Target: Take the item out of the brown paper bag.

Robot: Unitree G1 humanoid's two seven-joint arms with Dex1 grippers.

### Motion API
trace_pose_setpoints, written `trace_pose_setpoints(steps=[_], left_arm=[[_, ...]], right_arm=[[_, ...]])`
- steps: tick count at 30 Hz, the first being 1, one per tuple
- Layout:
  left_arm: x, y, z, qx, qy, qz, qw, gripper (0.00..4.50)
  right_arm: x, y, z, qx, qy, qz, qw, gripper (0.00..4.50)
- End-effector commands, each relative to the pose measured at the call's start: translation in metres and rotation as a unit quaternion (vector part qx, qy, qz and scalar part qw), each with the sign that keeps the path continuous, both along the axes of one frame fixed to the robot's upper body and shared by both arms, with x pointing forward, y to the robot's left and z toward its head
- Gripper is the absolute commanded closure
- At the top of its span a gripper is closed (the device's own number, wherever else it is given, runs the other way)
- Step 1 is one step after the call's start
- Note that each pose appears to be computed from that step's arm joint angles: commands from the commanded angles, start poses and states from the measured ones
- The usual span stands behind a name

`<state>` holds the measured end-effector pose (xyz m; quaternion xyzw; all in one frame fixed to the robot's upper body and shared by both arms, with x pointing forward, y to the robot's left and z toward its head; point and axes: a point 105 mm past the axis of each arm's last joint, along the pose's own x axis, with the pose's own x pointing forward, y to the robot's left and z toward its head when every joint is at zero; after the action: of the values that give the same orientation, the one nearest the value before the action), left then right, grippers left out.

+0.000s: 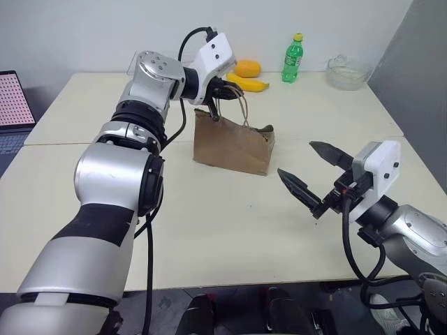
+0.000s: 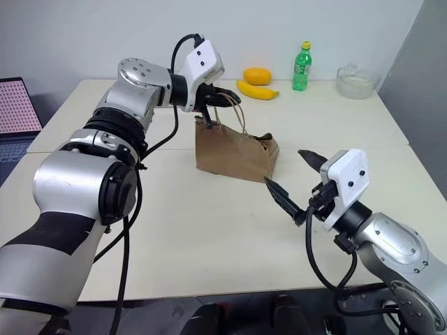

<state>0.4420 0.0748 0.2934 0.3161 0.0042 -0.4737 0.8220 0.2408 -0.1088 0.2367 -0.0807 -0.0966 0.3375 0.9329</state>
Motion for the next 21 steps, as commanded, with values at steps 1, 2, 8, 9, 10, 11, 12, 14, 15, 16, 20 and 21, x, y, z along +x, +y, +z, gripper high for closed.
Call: trace_pose_setpoints(steps=[1, 2, 8, 9, 10, 11, 12, 14, 15, 16, 20, 21], left_arm=[[-0.003, -0.004, 0.031, -0.021, -0.040, 0.000, 0.999, 4.44], [-0.002, -0.004, 0.032, -0.023, -0.040, 0.002, 0.999, 4.44], [-0.002, -0.005, 0.039, -0.037, -0.043, 0.010, 0.998, 4.44], [-0.002, -0.005, 0.040, -0.038, -0.042, 0.010, 0.998, 4.44], [-0.002, -0.006, 0.041, -0.038, -0.044, 0.010, 0.998, 4.44], [-0.002, -0.006, 0.041, -0.039, -0.044, 0.011, 0.998, 4.44], [-0.002, -0.006, 0.042, -0.042, -0.044, 0.011, 0.998, 4.44], [-0.002, -0.007, 0.044, -0.045, -0.045, 0.012, 0.998, 4.44], [-0.002, -0.007, 0.044, -0.046, -0.045, 0.013, 0.998, 4.44], [-0.002, -0.007, 0.045, -0.049, -0.045, 0.014, 0.998, 4.44], [-0.001, -0.007, 0.048, -0.051, -0.048, 0.020, 0.997, 4.44], [-0.001, -0.007, 0.050, -0.053, -0.049, 0.023, 0.997, 4.44]], right_arm=[[-0.003, 0.000, 0.011, 0.002, -0.029, 0.003, 1.000, 0.00], [-0.003, 0.000, 0.011, 0.003, -0.029, 0.003, 1.000, 0.00], [-0.002, 0.000, 0.012, 0.004, -0.031, 0.002, 0.999, 0.00], [-0.002, 0.000, 0.012, 0.004, -0.031, 0.002, 0.999, 0.00], [-0.002, 0.000, 0.012, 0.005, -0.032, 0.001, 0.999, 0.00], [-0.002, 0.000, 0.012, 0.005, -0.032, 0.001, 0.999, 0.00], [-0.002, 0.000, 0.012, 0.005, -0.032, 0.001, 0.999, 0.00], [-0.002, 0.001, 0.012, 0.005, -0.032, 0.001, 0.999, 0.00], [-0.002, 0.001, 0.012, 0.005, -0.033, 0.001, 0.999, 0.00], [-0.002, 0.001, 0.012, 0.005, -0.033, 0.001, 0.999, 0.00], [-0.002, 0.001, 0.012, 0.006, -0.034, 0.003, 0.999, 0.00], [-0.002, 0.001, 0.012, 0.006, -0.035, 0.003, 0.999, 0.00]])
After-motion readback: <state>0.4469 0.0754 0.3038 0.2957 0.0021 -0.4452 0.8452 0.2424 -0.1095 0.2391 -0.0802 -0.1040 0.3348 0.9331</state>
